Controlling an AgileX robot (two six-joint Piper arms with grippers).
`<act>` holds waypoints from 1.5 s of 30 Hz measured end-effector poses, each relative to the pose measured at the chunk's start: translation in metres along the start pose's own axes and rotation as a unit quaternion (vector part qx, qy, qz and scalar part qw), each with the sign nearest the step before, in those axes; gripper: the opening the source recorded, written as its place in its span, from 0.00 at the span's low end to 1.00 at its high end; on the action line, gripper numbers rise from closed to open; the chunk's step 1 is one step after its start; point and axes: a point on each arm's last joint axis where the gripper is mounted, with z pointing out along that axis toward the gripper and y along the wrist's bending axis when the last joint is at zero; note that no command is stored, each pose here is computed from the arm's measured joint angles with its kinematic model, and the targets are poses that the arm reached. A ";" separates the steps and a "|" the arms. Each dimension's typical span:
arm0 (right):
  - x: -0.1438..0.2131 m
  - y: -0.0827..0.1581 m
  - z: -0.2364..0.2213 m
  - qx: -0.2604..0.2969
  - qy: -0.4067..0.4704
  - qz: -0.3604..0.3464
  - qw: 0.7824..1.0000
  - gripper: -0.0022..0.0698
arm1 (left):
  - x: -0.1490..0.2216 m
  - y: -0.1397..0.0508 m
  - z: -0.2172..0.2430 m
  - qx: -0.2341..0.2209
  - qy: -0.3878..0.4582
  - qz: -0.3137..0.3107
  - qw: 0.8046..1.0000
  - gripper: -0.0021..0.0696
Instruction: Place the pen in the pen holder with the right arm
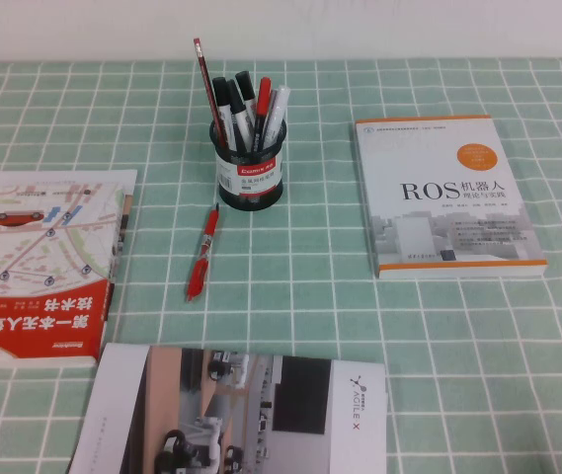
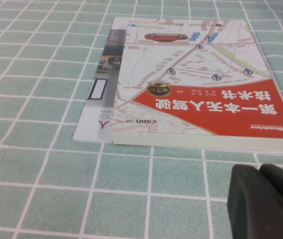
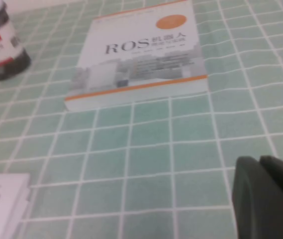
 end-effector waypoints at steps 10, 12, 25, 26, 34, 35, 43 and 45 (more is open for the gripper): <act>-0.005 0.002 0.000 -0.011 -0.027 0.038 0.999 0.00 | 0.000 0.000 0.000 0.000 0.000 0.000 1.000 0.02; -0.008 0.002 0.000 -0.015 -0.043 0.053 0.998 0.00 | 0.000 0.000 0.000 0.000 0.000 0.000 1.000 0.02; -0.019 0.005 -0.002 -0.051 -0.096 0.214 0.971 0.00 | 0.000 0.000 0.000 0.000 0.000 0.000 1.000 0.02; -0.019 0.005 -0.002 -0.052 -0.098 0.217 0.970 0.00 | 0.000 0.000 0.000 0.000 0.000 0.000 1.000 0.02; -0.020 0.006 -0.002 -0.055 -0.099 0.225 0.968 0.00 | 0.000 0.000 0.000 0.000 0.000 0.000 1.000 0.02; -0.019 0.006 -0.002 -0.058 -0.093 0.231 0.967 0.00 | 0.000 0.000 0.000 0.000 0.000 0.000 1.000 0.02; -0.024 0.017 0.004 -0.068 0.014 0.250 0.966 0.00 | 0.000 0.000 0.000 0.000 0.000 0.000 1.000 0.02; -0.038 0.023 0.006 -0.072 0.050 0.243 0.966 0.00 | 0.000 0.000 0.000 0.000 0.000 0.000 1.000 0.02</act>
